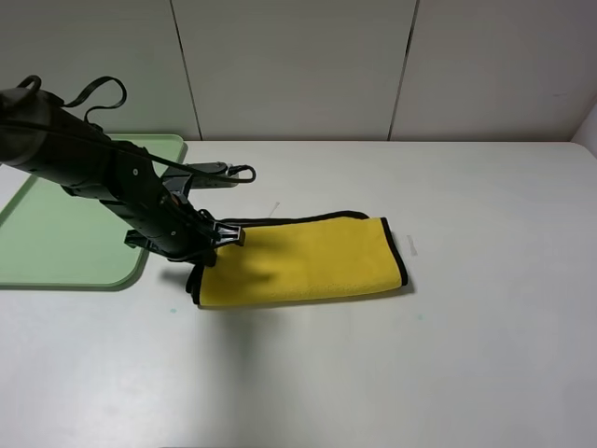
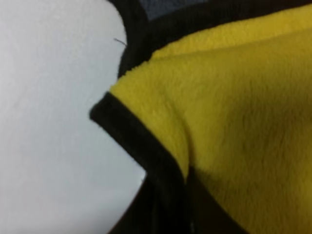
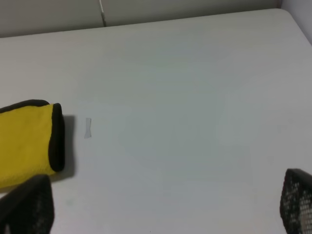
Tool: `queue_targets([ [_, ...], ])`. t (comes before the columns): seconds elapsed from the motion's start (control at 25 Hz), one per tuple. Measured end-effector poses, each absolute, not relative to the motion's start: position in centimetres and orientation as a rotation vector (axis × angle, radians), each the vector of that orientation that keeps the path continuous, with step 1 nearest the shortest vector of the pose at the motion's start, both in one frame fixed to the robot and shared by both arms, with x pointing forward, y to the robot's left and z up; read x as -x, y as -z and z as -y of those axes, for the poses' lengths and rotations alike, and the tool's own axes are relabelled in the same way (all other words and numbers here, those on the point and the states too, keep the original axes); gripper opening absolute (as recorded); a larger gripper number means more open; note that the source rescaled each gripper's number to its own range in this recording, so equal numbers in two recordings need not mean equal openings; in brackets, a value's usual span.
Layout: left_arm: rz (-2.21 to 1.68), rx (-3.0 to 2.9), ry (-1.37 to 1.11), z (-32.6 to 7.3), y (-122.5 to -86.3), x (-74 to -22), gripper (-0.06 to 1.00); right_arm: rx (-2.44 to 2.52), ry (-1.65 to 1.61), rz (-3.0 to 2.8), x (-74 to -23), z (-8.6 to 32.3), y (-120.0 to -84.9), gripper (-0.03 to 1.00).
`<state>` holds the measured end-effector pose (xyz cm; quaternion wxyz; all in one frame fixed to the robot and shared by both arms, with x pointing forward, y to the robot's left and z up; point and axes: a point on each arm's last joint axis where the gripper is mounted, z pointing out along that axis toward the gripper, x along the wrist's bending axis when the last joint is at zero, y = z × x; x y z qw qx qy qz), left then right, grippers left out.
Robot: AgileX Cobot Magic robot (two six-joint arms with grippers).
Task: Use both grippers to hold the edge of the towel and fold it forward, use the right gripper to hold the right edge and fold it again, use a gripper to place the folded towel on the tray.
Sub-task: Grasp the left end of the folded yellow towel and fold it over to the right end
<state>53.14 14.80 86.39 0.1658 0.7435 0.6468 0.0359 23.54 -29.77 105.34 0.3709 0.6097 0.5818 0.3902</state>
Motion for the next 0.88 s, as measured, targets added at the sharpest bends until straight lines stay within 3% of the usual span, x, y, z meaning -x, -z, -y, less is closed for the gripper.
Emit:
queue_targets([
  [0.88, -1.742, -2.116, -0.178, -16.4, -93.2, -52.5, 0.02, -1.564, -1.001, -1.492, -23.5, 29.8, -105.3, 1.00],
])
